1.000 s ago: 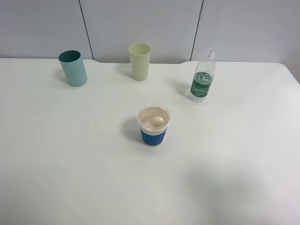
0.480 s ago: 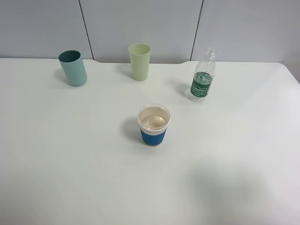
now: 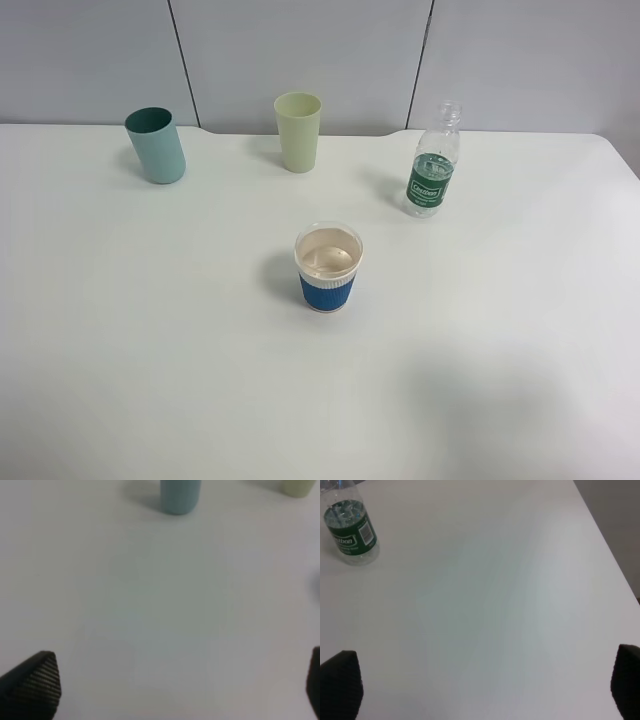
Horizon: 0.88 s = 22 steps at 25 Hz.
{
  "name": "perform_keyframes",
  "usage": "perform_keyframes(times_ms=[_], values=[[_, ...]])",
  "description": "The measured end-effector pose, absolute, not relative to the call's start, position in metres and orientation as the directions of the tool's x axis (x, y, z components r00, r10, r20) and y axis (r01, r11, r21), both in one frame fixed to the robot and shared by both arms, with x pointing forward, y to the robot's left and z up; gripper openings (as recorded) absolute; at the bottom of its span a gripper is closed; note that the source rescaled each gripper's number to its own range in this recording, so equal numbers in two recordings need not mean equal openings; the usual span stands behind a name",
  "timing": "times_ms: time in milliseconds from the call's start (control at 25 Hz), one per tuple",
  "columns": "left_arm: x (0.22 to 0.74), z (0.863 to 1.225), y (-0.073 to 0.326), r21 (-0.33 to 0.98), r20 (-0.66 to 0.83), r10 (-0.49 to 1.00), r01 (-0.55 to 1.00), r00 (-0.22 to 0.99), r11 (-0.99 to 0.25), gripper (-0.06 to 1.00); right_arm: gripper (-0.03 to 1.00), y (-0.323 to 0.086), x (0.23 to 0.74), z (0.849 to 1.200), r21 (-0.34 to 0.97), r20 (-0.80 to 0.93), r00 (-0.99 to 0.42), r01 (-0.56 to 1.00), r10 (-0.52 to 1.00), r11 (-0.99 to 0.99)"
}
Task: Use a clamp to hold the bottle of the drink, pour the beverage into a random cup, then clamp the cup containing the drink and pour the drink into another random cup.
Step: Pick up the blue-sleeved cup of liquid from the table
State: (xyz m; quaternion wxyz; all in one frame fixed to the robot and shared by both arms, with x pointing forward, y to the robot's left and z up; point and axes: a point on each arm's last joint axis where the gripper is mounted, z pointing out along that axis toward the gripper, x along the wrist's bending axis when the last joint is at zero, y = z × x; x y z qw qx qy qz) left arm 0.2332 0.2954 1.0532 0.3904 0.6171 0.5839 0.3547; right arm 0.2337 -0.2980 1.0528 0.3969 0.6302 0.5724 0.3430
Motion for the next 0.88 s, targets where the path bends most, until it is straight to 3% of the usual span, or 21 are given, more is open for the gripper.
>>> perform_keyframes(times_ms=[880], values=[[0.2332,1.0532,0.2954,0.896,-0.018,0.998,0.444,0.066,-0.013,1.0,1.0,-0.298,0.2337,1.0528,0.893,-0.02,0.111,0.449,0.994,-0.032]])
